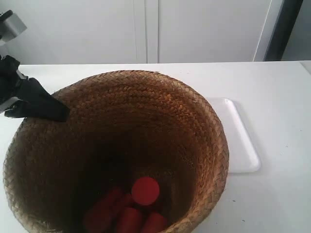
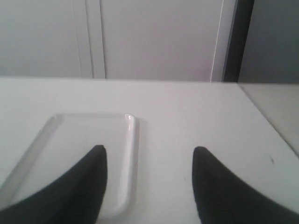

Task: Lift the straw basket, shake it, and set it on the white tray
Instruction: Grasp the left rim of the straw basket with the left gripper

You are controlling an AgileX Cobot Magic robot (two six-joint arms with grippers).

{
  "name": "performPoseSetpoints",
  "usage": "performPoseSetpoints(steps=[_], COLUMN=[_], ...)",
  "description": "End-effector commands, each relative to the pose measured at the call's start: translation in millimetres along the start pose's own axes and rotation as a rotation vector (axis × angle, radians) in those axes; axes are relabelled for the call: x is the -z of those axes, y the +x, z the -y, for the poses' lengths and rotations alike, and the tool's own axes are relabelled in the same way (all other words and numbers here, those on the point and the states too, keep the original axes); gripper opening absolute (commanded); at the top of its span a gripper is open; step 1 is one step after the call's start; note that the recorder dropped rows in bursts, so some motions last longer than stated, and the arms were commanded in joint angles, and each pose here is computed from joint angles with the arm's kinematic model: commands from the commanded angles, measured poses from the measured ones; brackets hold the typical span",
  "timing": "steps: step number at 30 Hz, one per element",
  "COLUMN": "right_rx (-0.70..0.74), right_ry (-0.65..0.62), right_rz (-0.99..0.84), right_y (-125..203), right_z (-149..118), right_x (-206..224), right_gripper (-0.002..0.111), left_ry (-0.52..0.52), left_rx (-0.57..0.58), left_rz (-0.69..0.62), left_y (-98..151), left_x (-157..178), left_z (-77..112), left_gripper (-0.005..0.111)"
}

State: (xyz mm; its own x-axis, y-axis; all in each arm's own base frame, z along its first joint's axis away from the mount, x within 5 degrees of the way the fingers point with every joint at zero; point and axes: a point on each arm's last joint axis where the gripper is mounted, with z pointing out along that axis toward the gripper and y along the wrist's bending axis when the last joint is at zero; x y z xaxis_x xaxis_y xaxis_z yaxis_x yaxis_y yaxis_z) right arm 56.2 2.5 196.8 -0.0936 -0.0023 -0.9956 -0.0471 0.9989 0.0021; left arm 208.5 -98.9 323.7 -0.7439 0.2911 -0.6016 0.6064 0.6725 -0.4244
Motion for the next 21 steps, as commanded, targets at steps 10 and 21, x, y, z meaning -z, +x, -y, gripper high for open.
performPoseSetpoints(steps=[10, 21], right_rx=[-1.033, -0.681], right_ry=[-0.151, -0.291], right_rz=[0.238, 0.493], right_y=[-36, -99], right_z=[0, -4], right_x=[7, 34], right_gripper=[0.052, 0.052], left_ry=[0.017, 0.059], left_rx=[-0.025, -0.045], left_rz=[0.054, 0.085], left_y=[-5, -8], left_x=[-1, -1], left_z=[1.2, 5.1], left_gripper=[0.0, 0.0])
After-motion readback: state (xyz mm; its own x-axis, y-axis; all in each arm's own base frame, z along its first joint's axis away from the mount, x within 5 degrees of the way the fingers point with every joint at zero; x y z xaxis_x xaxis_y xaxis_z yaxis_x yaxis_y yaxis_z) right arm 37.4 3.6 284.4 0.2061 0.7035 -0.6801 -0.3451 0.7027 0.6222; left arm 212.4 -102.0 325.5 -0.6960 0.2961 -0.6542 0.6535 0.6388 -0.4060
